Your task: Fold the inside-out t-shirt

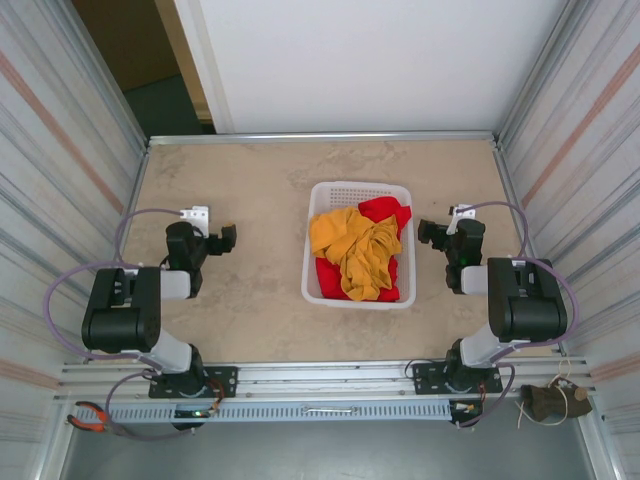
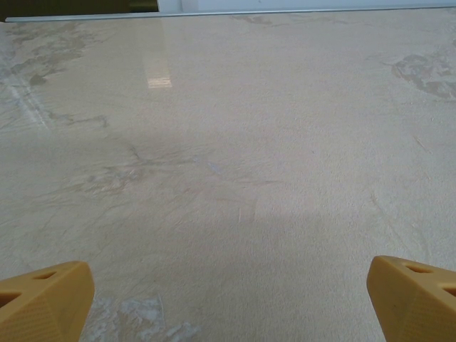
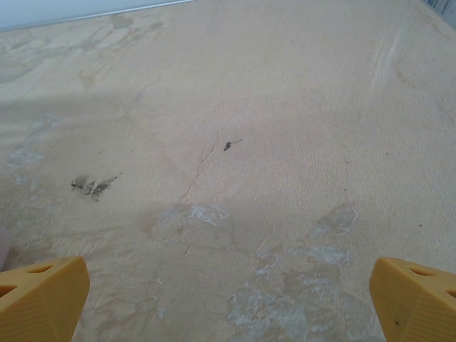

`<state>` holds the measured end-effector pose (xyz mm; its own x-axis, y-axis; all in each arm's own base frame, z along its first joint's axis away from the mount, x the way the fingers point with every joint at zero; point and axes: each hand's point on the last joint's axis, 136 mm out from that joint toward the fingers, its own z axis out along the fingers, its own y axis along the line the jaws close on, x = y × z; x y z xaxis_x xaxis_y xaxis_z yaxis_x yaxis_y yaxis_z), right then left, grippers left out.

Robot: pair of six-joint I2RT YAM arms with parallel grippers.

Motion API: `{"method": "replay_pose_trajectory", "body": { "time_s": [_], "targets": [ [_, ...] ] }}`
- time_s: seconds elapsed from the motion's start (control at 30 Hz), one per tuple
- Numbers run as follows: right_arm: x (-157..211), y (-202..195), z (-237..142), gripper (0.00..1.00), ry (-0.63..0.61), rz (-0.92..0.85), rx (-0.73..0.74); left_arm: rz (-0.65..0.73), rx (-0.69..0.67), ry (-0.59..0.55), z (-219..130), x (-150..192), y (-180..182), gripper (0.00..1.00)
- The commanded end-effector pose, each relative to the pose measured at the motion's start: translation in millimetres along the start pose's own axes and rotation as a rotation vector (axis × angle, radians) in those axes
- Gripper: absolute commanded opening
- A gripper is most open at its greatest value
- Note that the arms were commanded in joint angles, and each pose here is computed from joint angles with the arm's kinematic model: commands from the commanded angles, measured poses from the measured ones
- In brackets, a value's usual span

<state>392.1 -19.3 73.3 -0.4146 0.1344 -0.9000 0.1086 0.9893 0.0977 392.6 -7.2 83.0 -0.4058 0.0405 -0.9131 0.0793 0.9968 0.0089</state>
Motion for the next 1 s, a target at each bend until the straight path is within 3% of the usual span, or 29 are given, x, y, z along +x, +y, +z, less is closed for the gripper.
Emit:
{"method": "replay_pose_trajectory", "body": {
  "time_s": [0.0, 0.67, 0.8, 0.97],
  "targets": [
    [-7.7, 1.3, 0.3, 0.99, -0.015, -0.024, -0.011, 0.006, 0.017, -0.015, 1.9, -8.3, -3.7, 0.99],
    [-9.7, 1.0, -1.8, 0.99, -0.026, -0.018, -0.018, 0.021, 0.01, -0.029, -0.9, -9.9, -6.3, 0.99],
    [-30.4, -8.8, -11.7, 0.99, 0.005, 0.02, 0.033, 0.012, 0.014, -0.001, -6.5, -25.0, -4.1, 0.99],
    [-80.6, -25.9, -51.2, 0.99, -0.104, 0.085, 0.159, -0.035, -0.033, -0.018, -22.1, -52.2, 8.7, 0.99]
  ]
}}
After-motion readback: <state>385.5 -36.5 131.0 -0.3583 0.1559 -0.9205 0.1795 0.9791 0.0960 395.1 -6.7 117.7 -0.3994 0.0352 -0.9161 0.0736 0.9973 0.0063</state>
